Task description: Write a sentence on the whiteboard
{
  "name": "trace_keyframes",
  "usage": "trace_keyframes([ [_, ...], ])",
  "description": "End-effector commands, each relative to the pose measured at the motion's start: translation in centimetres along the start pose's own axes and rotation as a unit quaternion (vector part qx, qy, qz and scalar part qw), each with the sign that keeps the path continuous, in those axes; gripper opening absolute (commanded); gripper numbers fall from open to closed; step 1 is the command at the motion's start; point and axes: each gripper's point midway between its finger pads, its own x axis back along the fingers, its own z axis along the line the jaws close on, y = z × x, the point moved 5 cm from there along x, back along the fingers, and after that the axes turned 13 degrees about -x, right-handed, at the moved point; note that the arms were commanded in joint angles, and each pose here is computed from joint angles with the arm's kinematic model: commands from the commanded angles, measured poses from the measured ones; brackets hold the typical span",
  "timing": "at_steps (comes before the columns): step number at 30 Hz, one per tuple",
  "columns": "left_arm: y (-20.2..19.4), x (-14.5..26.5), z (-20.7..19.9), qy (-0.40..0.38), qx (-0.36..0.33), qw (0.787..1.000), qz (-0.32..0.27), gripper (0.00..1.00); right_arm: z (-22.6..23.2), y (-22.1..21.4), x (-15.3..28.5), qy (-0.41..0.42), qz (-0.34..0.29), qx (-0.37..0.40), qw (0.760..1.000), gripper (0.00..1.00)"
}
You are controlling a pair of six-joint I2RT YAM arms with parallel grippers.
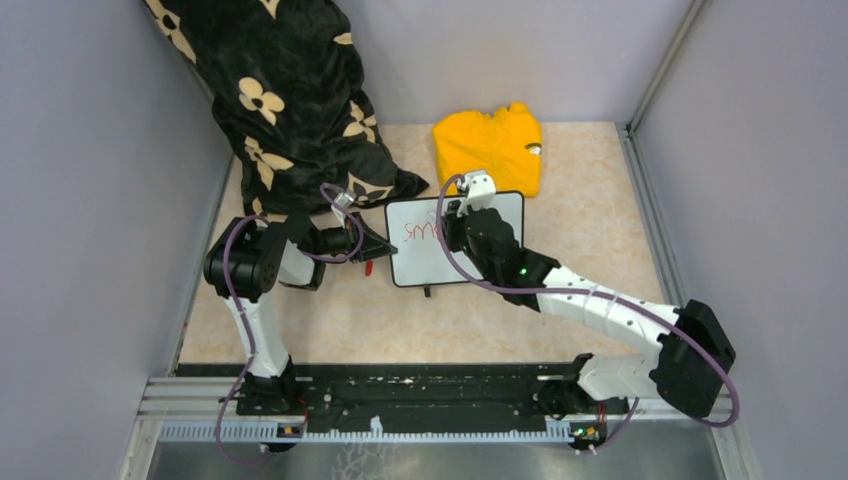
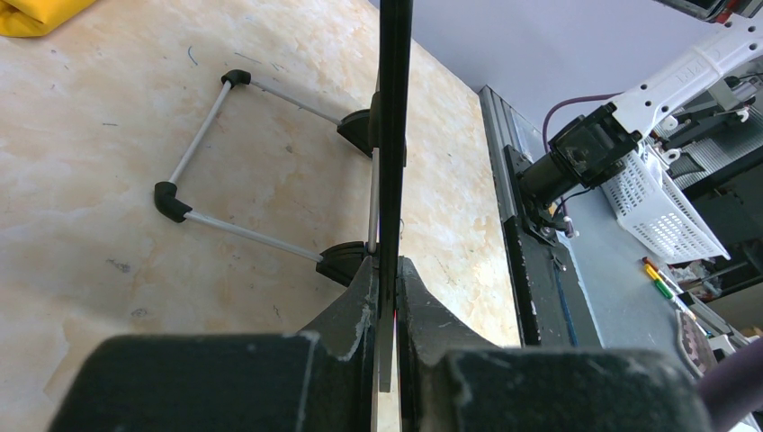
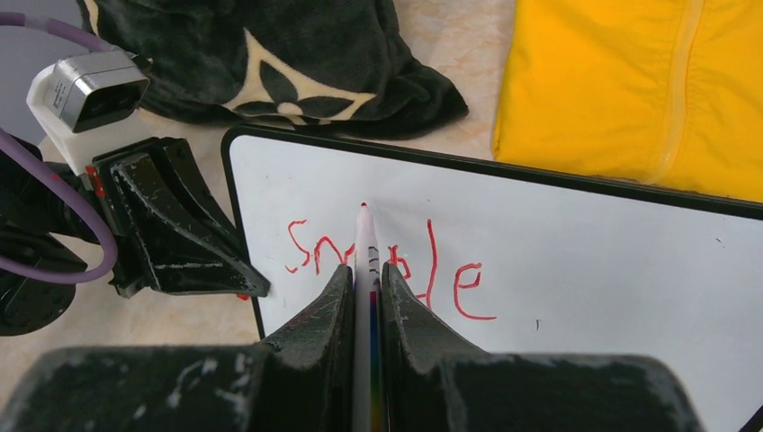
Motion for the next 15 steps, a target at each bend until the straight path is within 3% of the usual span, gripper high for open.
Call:
trace_keyframes([
  [1,1.3,-0.4,-0.6,-0.024,-0.075,0.997,-0.011,0.00,0.6,2.1,-0.3,0.004,-0.030,-0.025,0.999,0.00],
  [15,1.3,-0.4,-0.6,-0.024,-0.074,0.997,-0.010,0.00,-0.7,0.9,-0.6,-0.015,-0.013,-0.025,0.999,0.00],
])
